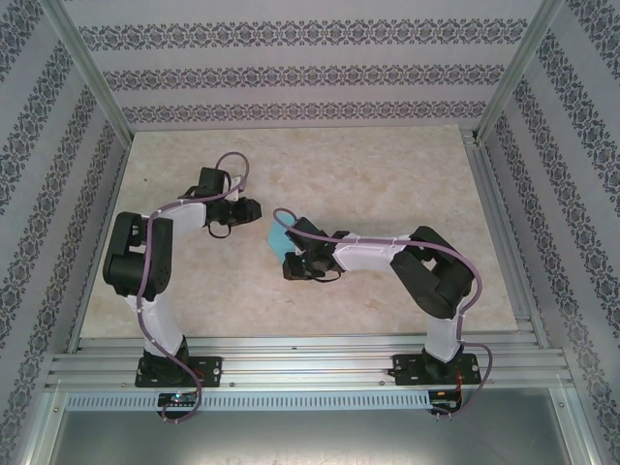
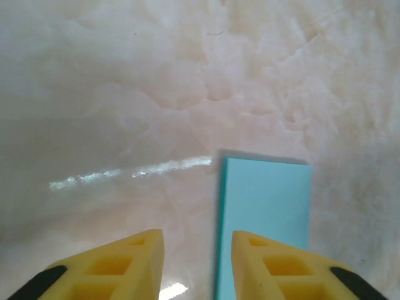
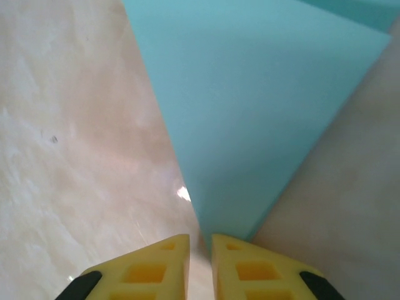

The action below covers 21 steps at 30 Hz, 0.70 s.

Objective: Fold a paper plane with a square sheet of paper (fold left side to right side)

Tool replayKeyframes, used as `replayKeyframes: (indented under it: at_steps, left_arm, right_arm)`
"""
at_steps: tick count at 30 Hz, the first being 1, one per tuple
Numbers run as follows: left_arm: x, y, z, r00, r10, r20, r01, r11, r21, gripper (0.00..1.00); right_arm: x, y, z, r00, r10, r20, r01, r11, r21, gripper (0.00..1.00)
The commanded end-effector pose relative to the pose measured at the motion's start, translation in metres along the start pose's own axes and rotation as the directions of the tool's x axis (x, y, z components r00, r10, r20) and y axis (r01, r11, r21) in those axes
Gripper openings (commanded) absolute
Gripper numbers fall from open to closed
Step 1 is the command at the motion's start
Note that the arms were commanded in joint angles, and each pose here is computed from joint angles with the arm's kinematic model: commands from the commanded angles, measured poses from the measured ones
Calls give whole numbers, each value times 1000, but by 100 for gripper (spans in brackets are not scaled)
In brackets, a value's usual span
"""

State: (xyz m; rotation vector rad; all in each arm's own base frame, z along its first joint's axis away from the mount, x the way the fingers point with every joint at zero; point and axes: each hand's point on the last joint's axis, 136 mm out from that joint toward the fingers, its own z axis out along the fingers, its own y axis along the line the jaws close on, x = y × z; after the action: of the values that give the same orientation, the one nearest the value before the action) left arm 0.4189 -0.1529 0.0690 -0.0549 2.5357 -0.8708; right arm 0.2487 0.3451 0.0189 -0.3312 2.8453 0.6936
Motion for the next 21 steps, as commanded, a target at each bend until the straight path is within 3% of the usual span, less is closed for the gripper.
replayKeyframes:
  at_steps: [1, 4, 8, 14, 21]
  left_arm:
    - [1, -17, -37, 998, -7, 66, 4, 999, 41, 40]
    - [19, -24, -57, 994, -55, 100, 48, 996, 75, 46]
    - [42, -39, -66, 980, -172, 104, 148, 967, 208, 52]
    - [58, -39, -48, 972, -230, 46, 213, 947, 240, 52]
    - [60, -33, -27, 967, -256, 5, 248, 941, 230, 52]
  right_arm:
    - [-9, 1, -39, 997, -63, 35, 62, 998, 25, 24]
    - [-26, 0, -71, 991, -78, 112, 78, 997, 3, 30]
    - [-48, -12, -90, 979, -70, 190, 75, 997, -18, 32]
    - [-73, 14, -73, 980, -33, 195, 72, 978, -198, 24]
    - [-79, 11, -32, 988, -11, 151, 39, 982, -187, 22]
